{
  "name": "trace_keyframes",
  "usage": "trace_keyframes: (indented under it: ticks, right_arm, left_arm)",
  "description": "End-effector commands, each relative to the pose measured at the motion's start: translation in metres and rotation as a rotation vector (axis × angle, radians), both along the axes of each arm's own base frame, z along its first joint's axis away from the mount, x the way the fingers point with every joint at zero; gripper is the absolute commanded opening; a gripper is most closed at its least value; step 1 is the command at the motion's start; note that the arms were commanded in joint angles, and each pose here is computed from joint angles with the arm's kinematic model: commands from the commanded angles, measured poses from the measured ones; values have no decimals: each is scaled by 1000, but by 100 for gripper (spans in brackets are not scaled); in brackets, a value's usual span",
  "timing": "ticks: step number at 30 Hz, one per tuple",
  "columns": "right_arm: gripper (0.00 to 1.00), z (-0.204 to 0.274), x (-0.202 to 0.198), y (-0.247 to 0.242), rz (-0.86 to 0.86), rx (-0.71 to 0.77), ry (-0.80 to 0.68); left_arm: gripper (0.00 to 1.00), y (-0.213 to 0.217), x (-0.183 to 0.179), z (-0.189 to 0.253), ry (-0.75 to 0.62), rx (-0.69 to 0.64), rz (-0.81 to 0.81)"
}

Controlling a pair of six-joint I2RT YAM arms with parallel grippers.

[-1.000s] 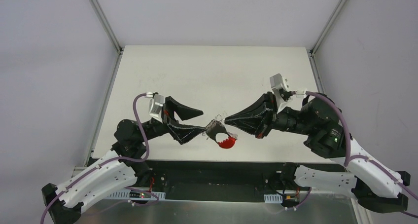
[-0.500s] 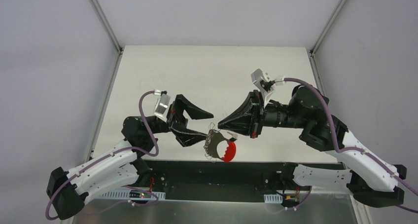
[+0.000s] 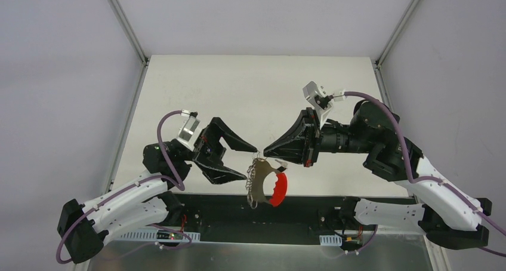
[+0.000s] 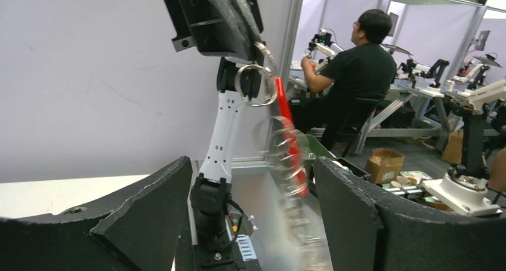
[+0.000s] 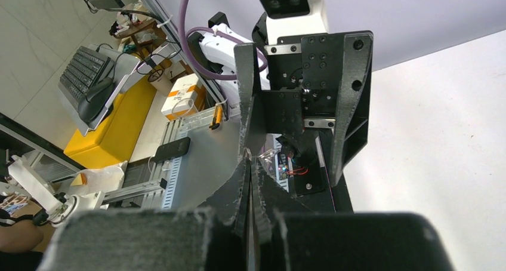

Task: Put the keys on the keyring

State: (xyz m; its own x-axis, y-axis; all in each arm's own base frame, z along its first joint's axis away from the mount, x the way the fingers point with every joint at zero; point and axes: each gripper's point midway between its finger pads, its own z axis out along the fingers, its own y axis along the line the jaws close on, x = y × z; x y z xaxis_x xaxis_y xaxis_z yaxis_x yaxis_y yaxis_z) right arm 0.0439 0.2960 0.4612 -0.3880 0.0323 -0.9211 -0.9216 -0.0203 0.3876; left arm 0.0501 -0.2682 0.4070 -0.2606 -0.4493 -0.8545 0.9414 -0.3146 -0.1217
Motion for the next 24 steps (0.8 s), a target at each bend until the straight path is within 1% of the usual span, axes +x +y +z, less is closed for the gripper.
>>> trace_keyframes:
  ticks: [1, 8, 24]
  right_arm:
    - [0, 26, -5, -6, 13, 65, -45]
    - [0, 29, -4, -2, 15, 78, -62]
    - [0, 42, -4, 4, 39, 87, -97]
  left_arm:
    - [74, 17, -25, 29, -101, -85, -57]
    - [74, 13, -23, 28, -74, -68, -81]
    - [74, -4, -5, 15, -46, -24, -40]
